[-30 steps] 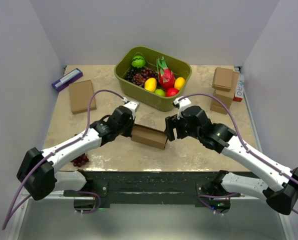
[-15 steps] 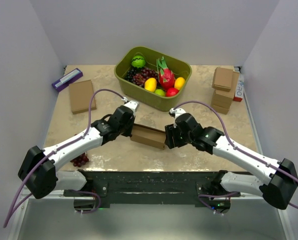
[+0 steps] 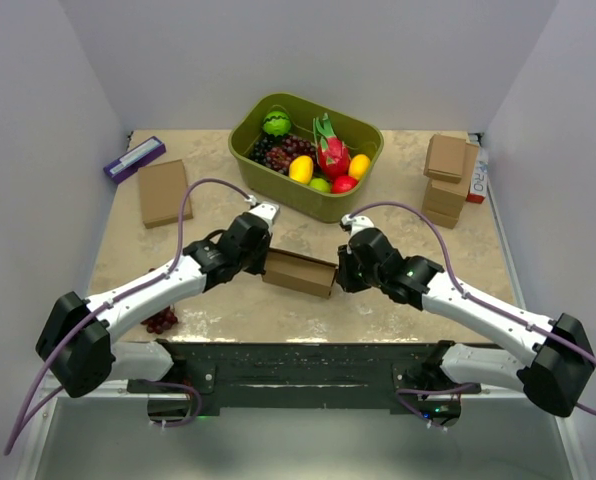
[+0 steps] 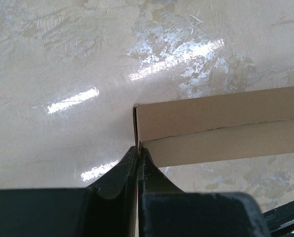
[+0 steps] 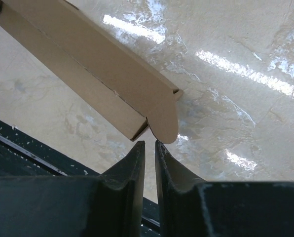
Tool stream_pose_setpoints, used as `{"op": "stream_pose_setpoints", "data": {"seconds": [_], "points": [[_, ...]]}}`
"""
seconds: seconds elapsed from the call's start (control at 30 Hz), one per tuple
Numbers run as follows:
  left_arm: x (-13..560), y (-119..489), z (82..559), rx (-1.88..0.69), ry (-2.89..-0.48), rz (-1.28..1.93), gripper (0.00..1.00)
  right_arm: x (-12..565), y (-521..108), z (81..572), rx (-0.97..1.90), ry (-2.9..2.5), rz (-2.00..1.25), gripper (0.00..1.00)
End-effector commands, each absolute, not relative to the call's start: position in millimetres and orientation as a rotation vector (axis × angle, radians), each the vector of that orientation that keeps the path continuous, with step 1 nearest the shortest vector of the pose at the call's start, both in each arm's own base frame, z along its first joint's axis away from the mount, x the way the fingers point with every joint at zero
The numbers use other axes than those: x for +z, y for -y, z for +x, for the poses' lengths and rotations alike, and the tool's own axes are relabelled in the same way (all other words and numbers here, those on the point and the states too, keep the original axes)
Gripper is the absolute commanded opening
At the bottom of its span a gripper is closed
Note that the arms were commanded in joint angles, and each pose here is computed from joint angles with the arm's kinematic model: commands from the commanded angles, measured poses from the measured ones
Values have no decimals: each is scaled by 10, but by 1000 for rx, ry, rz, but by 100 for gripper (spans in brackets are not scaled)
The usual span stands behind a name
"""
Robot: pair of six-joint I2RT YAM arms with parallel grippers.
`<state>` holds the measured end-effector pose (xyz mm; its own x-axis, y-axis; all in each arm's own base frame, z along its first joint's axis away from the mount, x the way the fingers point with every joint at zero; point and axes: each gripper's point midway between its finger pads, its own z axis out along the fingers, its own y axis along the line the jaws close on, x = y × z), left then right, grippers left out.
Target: Fold the paper box
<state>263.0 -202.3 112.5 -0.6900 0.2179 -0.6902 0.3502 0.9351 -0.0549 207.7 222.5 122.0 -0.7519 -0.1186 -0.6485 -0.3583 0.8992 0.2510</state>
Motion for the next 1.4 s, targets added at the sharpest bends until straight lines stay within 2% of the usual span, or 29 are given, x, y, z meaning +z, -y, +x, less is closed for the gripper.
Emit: {"op": "stream_pose_setpoints", "data": {"seconds": [0.0, 0.03, 0.13, 0.37, 0.5, 0.6, 0.77, 0.97, 1.07, 1.17, 1.3, 1.37], "points": [[1204, 2059, 2638, -232, -2313, 388, 0, 1347, -2322, 2168, 521, -2354, -292, 12], [1186, 2055, 2628, -222, -2317, 395, 0, 1354, -2335, 2182, 525, -2355, -281, 6], [1133, 2041, 2605, -185, -2329, 408, 0, 1407, -2417, 2201, 562, -2356, -269, 0], [1077, 2028, 2553, -130, -2341, 428, 0, 1506, -2531, 2211, 605, -2368, -307, 1], [1089, 2047, 2561, -128, -2349, 436, 0, 1670, -2415, 2168, 577, -2331, -360, 30], [1073, 2063, 2564, -116, -2366, 451, 0, 1712, -2295, 2116, 537, -2337, -359, 42], [1079, 2083, 2573, -123, -2367, 456, 0, 1516, -1985, 2156, 314, -2406, -294, 51], [1086, 2090, 2568, -129, -2368, 456, 0, 1325, -2106, 2169, 344, -2441, -320, 54], [1084, 2098, 2565, -137, -2368, 455, 0, 1213, -2156, 2142, 370, -2459, -327, 52], [1087, 2093, 2561, -140, -2362, 456, 0, 1232, -2229, 2155, 416, -2448, -313, 40], [1060, 2086, 2551, -136, -2362, 467, 0, 1331, -2325, 2165, 483, -2434, -284, 14], [1052, 2093, 2538, -136, -2361, 476, 0, 1375, -2364, 2181, 515, -2424, -273, 6]]}}
